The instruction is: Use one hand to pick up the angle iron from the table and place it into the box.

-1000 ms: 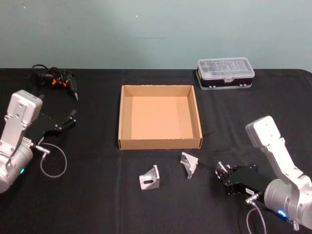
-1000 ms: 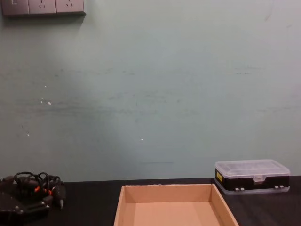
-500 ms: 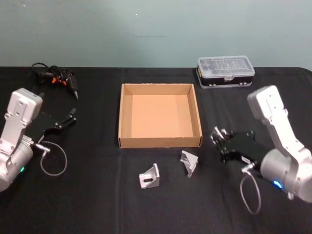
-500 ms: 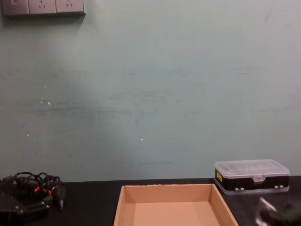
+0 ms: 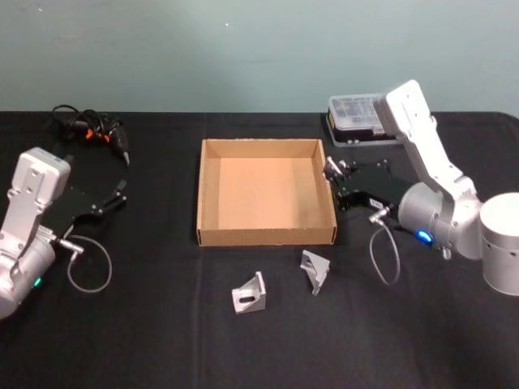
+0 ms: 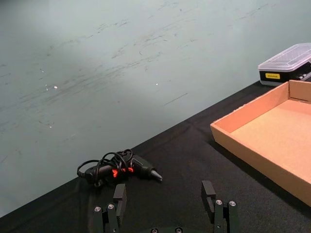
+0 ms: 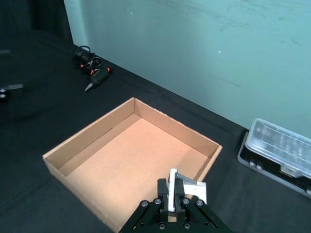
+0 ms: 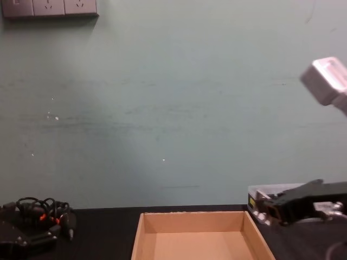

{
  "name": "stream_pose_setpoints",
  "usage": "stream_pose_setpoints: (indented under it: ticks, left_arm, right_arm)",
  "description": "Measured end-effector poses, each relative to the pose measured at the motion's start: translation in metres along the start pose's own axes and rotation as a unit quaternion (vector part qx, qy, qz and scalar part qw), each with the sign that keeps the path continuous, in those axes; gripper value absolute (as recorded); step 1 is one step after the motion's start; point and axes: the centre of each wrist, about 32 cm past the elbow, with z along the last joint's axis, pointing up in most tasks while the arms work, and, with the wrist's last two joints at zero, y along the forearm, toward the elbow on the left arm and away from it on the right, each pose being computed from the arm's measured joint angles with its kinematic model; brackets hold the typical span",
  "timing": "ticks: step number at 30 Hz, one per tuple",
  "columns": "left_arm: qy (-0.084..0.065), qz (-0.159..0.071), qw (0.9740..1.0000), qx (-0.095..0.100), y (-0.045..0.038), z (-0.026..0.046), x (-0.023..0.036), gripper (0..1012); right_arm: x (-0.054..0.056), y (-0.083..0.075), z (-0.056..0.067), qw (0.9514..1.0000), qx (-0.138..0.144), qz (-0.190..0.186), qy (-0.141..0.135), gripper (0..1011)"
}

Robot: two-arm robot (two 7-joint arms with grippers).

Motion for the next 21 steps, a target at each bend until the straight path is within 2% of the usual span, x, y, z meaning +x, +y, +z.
stream_pose_setpoints:
  ticks: [2, 3, 10, 12, 14, 17, 21]
  left_arm:
    - [0.000, 0.000, 1.0000, 0.000, 0.0000, 0.0000, 0.0000, 1011]
    - [0.000, 0.000, 1.0000, 0.000, 0.0000, 0.0000, 0.0000, 1011]
    - [0.000, 0.000, 1.0000, 0.000, 0.0000, 0.0000, 0.0000, 1011]
    - [0.000, 0.000, 1.0000, 0.000, 0.0000, 0.0000, 0.0000, 1011]
    - [0.000, 0.000, 1.0000, 0.000, 0.0000, 0.0000, 0.0001, 1011]
    - [0.000, 0.000, 1.0000, 0.000, 0.0000, 0.0000, 0.0000, 1011]
    - [0.000, 0.000, 1.0000, 0.000, 0.0000, 0.0000, 0.0000, 1011]
  right_arm:
    - [0.001, 0.004, 0.001, 1.0000, -0.001, 0.001, 0.000, 80]
    - [0.004, 0.015, 0.003, 1.0000, -0.003, 0.004, 0.001, 79]
    - [0.008, 0.045, 0.009, 0.9999, -0.007, 0.013, 0.007, 79]
    - [0.008, 0.054, 0.009, 0.9998, -0.010, 0.014, 0.010, 79]
    - [0.008, 0.057, 0.009, 0.9998, -0.012, 0.014, 0.010, 79]
    - [0.008, 0.073, 0.007, 0.9996, -0.021, 0.013, 0.016, 79]
    - [0.009, 0.084, 0.004, 0.9993, -0.026, 0.014, 0.023, 79]
